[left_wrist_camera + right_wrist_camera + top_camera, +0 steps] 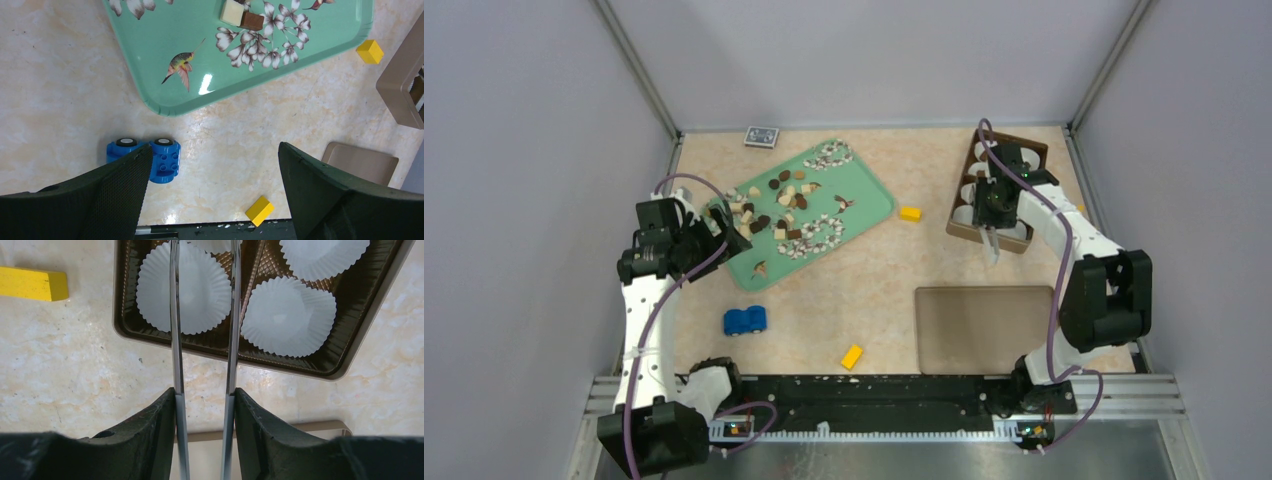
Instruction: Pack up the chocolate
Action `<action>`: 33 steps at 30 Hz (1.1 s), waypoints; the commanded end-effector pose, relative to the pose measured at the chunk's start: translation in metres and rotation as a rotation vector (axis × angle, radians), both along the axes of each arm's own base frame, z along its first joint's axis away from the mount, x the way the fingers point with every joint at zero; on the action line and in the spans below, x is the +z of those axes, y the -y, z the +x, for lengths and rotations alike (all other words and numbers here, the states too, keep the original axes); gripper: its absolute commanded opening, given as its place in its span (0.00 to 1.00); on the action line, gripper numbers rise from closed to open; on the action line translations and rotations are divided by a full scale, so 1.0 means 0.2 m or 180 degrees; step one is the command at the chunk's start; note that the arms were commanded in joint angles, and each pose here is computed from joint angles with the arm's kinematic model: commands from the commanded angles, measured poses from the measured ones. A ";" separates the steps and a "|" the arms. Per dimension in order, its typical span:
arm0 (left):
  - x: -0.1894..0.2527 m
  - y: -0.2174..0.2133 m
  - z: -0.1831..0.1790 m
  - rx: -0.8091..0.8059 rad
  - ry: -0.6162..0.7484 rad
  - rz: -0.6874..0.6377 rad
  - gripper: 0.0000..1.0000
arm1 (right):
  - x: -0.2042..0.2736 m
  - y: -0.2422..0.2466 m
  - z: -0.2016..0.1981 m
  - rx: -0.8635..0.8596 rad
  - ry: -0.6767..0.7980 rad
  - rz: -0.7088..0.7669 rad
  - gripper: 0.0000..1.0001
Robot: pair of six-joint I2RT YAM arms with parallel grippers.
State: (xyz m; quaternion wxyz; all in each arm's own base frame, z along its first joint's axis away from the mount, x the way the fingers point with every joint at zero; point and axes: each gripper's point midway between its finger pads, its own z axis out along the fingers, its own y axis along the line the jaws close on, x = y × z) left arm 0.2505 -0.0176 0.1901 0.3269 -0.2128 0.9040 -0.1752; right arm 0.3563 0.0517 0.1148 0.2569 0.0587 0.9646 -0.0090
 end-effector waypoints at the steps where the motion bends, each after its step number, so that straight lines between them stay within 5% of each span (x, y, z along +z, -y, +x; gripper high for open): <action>1: 0.06 0.00 0.03 -0.0040 0.0166 0.0027 0.99 | 0.26 0.03 0.10 -0.0098 0.0487 0.0002 0.43; 15: 0.05 0.00 0.03 -0.0039 0.0166 0.0022 0.99 | 0.61 -0.11 0.05 0.0186 0.0971 0.0359 0.43; 28: 0.07 -0.01 0.01 0.0017 0.0180 0.0082 0.99 | 0.59 -1.21 -0.24 0.1853 0.1010 0.0732 0.42; 33: 0.08 -0.02 0.00 0.0038 0.0182 0.0099 0.99 | 0.39 -1.53 -0.36 0.2465 0.0827 0.0396 0.42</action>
